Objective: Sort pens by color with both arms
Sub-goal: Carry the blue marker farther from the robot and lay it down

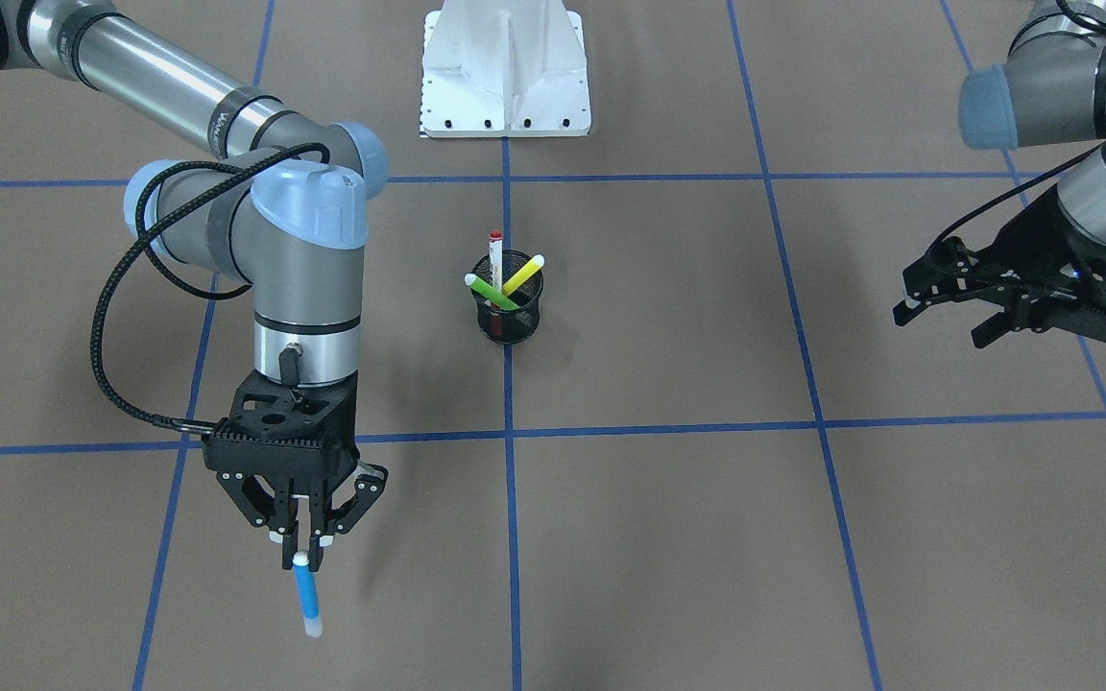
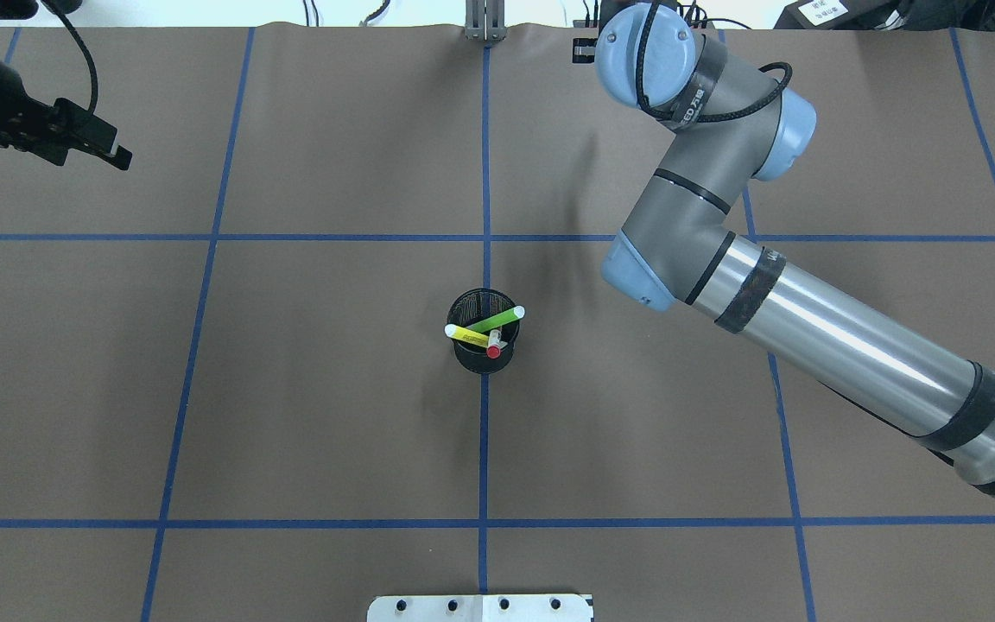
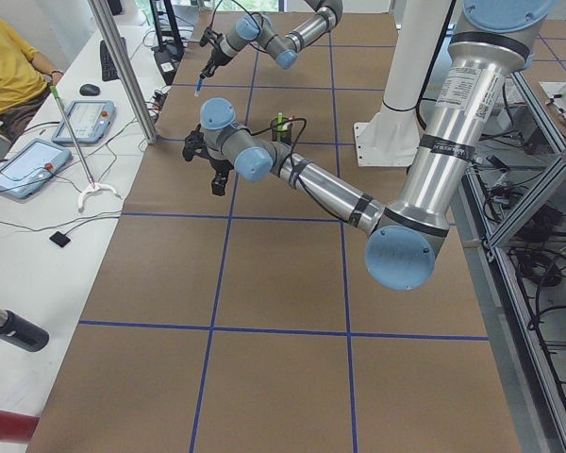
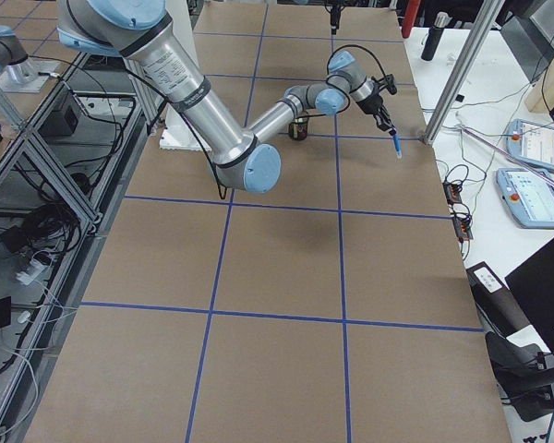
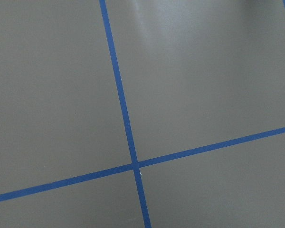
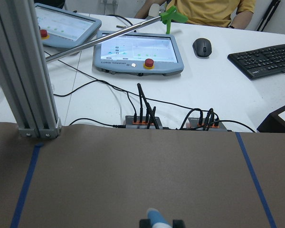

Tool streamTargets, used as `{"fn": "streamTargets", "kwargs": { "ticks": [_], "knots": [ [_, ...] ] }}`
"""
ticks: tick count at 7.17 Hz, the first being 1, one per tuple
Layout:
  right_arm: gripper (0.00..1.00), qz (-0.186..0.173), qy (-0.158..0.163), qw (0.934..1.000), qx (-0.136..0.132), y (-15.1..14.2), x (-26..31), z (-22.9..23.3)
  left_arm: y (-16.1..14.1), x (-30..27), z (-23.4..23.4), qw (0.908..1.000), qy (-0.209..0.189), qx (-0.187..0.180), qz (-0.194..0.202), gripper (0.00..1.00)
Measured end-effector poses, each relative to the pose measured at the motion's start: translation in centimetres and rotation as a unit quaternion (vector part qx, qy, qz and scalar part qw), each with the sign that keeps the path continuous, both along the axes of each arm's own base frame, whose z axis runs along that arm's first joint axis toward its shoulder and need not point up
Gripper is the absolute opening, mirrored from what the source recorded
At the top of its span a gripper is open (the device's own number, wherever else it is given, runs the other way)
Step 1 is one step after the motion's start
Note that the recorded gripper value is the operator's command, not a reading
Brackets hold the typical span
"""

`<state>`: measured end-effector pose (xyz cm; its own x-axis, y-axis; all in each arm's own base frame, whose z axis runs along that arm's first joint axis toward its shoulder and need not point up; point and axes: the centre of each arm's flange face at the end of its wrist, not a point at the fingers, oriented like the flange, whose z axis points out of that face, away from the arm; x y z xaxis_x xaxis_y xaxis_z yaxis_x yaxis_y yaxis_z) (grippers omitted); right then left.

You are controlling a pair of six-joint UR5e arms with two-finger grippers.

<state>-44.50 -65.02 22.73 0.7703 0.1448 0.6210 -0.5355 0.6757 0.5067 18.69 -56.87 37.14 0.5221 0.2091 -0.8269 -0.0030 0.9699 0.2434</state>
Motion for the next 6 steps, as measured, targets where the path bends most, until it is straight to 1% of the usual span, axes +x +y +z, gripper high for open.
{"fn": "streamTargets", "kwargs": {
  "ticks": [1, 2, 3, 5, 6],
  "knots": [
    [0.0, 0.028, -0.019, 0.9994, 0.008, 0.6, -1.3, 1.0, 0.0, 0.0, 0.0, 1.0, 0.0, 0.0, 0.0, 1.0],
    [0.0, 0.046, -0.041, 0.9979, 0.019, 1.6, -3.5, 2.1, 0.0, 0.0, -0.1, 1.0, 0.001, 0.001, 0.0, 1.0],
    [0.0, 0.057, -0.054, 0.9966, 0.026, 2.8, -6.0, 2.9, 0.0, 0.0, -0.1, 1.0, 0.001, 0.002, 0.0, 1.0],
    [0.86, 0.062, -0.054, 0.996, 0.036, 4.7, -8.9, 3.6, 0.1, 0.0, -0.2, 1.0, 0.001, 0.002, 0.0, 1.0],
    [0.97, 0.061, -0.053, 0.996, 0.036, 5.0, -9.2, 3.8, 0.1, 0.0, -0.2, 1.0, 0.001, 0.002, 0.0, 1.0]
  ]
}}
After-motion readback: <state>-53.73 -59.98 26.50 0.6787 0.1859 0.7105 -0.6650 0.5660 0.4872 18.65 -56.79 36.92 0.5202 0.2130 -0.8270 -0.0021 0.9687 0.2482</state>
